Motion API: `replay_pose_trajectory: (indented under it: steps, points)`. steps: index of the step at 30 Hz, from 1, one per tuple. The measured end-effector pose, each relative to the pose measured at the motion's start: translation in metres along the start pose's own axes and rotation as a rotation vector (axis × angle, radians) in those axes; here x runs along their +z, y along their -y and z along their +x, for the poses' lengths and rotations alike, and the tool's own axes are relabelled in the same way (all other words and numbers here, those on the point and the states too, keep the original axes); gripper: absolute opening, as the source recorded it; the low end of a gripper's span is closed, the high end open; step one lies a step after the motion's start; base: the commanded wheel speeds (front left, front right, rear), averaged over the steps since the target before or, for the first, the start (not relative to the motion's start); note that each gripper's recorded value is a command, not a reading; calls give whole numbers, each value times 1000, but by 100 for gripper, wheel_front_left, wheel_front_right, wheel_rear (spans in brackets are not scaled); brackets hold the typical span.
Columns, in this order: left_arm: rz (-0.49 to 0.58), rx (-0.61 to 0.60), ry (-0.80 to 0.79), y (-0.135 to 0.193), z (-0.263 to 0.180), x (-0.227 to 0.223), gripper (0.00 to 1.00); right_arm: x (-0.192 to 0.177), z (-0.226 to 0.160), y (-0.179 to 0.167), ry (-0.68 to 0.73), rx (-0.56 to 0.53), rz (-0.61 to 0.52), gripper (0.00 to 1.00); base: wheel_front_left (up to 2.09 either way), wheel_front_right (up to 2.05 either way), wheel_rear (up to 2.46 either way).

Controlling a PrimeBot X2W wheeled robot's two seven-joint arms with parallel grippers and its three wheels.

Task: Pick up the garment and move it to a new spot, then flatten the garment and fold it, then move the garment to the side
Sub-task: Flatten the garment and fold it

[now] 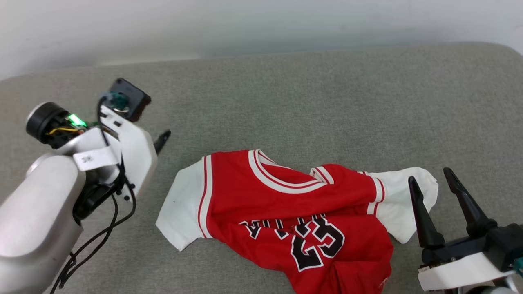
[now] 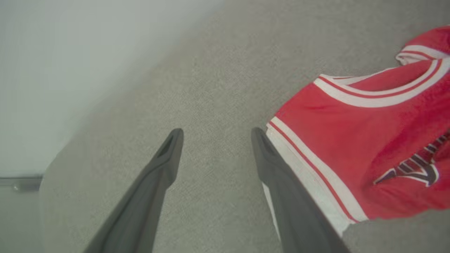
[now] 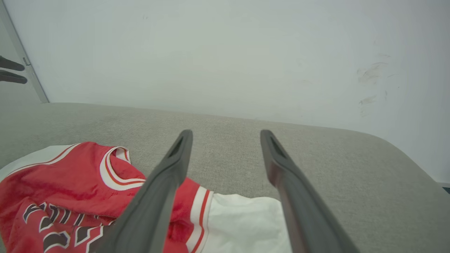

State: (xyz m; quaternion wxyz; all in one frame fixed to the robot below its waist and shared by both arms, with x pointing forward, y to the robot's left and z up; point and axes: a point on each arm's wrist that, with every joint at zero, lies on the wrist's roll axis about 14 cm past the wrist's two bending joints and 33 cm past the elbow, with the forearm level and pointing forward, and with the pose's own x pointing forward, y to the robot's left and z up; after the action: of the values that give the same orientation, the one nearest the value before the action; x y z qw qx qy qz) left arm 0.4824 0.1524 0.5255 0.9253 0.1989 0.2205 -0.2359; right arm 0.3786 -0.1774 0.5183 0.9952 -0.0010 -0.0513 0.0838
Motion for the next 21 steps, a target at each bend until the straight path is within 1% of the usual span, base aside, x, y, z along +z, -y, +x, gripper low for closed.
replay_pose_trajectory:
  steps: [5,12,16,20,21]
  points:
    - [9,-139,-250,24,15,-40,100,-5,6,3,-8,-4,-12,100,0,0,0]
    - [33,-266,-495,52,34,-95,100,-13,12,9,-30,-16,-26,100,0,0,0]
    - [44,-330,-625,68,37,-130,100,-18,13,13,-44,-26,-31,100,0,0,0]
    - [64,-354,-659,72,41,-141,100,-23,12,17,-57,-36,-35,100,0,0,0]
    - [61,-354,-654,72,42,-140,41,-22,13,17,-55,-37,-37,100,0,0,0]
